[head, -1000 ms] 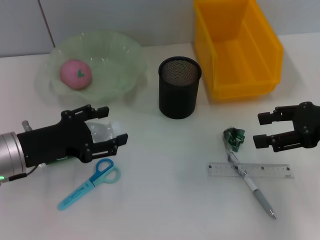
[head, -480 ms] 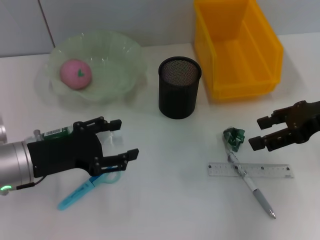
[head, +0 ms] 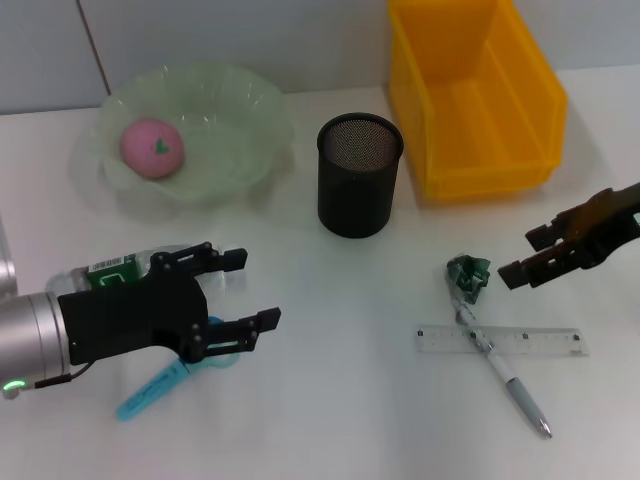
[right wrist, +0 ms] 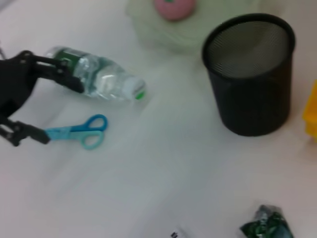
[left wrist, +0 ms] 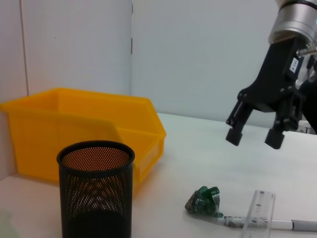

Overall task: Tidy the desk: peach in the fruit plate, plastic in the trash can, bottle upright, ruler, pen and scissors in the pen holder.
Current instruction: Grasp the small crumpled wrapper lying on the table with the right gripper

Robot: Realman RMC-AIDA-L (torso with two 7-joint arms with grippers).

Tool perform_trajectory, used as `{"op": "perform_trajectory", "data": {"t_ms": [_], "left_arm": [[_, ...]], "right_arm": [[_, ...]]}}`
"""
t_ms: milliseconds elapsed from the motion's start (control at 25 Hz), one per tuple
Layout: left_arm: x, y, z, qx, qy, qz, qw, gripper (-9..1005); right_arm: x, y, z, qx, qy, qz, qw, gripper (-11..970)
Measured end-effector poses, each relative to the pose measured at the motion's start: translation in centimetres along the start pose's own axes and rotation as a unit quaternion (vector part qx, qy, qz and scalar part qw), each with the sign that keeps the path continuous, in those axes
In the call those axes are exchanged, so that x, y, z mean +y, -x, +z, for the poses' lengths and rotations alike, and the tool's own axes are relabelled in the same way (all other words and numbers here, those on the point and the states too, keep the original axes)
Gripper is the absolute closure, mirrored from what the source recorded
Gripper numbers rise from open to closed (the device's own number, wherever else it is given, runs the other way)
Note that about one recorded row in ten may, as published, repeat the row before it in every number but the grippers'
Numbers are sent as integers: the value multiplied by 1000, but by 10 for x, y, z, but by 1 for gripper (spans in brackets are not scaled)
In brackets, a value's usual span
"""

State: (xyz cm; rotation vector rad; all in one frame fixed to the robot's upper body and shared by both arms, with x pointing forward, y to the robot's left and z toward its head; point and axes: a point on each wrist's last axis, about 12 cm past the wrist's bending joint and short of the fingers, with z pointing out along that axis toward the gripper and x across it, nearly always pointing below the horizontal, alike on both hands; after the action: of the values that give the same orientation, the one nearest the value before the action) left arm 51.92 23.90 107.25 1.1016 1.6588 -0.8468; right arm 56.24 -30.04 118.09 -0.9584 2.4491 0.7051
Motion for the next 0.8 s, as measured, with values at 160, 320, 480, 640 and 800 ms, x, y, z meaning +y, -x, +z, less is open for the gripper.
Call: {"op": "perform_trajectory", "data": {"t_ms": [160,320,480,640,800], "left_arm": [[-3,-3,-1,1,0,-1,1000,186],[-6,-6,-1,4,-3,-1,1000,187],[-8,-6,1,6,-8,0,1000,188],[-8,-5,3,7,-12,3,1000,189],[-7,-5,4,8,-13,6,1000,190]], "right_arm": [[3,8,0,12,-11,9,1000,128],[3,13,4,29,-42,13,999,128],[5,19,17,52,-84,19,995,128],[10,26,36,72,-99,20,992,128],[13,30,56,88,-106,23,990,128]]}}
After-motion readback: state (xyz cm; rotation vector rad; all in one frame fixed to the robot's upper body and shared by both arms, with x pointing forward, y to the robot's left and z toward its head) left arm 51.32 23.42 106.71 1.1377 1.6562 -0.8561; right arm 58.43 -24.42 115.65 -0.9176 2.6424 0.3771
